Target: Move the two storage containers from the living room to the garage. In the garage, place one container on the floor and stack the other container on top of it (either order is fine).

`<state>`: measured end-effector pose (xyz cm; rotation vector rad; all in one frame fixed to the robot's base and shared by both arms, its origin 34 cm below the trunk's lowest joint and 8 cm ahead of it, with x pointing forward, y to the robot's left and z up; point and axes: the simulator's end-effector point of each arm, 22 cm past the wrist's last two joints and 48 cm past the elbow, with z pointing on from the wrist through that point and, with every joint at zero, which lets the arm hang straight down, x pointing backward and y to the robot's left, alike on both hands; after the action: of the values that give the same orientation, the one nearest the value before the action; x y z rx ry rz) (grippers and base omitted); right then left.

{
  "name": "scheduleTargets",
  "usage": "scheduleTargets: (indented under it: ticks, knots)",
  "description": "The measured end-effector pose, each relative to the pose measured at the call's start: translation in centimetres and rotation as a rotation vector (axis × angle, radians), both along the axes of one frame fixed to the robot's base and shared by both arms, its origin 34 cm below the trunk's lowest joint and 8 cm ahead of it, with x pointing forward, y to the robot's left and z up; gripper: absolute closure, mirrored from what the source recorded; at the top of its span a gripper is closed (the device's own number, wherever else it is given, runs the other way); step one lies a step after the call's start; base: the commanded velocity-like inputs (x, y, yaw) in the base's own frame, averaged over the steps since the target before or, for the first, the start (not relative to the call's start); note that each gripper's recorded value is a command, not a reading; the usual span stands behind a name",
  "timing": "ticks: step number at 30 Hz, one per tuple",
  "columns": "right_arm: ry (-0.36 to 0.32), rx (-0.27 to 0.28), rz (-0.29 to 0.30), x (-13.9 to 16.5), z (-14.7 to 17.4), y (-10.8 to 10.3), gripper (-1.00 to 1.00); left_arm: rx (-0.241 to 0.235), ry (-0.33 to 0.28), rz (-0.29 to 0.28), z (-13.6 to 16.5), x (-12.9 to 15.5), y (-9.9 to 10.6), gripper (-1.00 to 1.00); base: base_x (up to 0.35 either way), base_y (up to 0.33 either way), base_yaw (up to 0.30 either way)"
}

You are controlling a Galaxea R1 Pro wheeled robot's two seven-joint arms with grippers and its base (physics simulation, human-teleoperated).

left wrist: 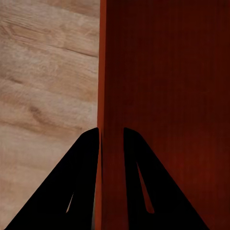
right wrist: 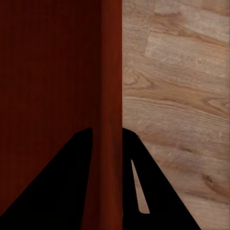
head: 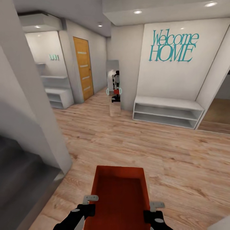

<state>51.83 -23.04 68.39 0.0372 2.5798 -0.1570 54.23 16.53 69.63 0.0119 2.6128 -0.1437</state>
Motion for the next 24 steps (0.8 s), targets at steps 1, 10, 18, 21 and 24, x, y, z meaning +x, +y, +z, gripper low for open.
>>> scheduleTargets:
  ticks: [1, 10, 18, 21, 24]
  knots:
    - [0.000, 0.000, 0.000, 0.00, 0.00, -0.01, 1.00, 0.000, 0.000, 0.000, 0.00, 0.00, -0.01, 1.00, 0.324, 0.000, 0.000]
    - [0.000, 0.000, 0.000, 0.00, 0.00, 0.01, 1.00, 0.000, 0.000, 0.001, -0.01, -0.01, 0.01, 1.00, 0.324, 0.000, 0.000]
    - [0.000, 0.000, 0.000, 0.00, 0.00, 0.00, 1.00, 0.000, 0.000, 0.000, 0.00, 0.00, 0.00, 1.00, 0.324, 0.000, 0.000]
    - [0.000, 0.000, 0.000, 0.00, 0.00, -0.01, 1.00, 0.000, 0.000, 0.000, 0.00, 0.00, 0.00, 1.00, 0.324, 0.000, 0.000]
    - [0.000, 0.000, 0.000, 0.00, 0.00, 0.00, 1.00, 0.000, 0.000, 0.000, 0.00, 0.00, 0.00, 1.00, 0.324, 0.000, 0.000]
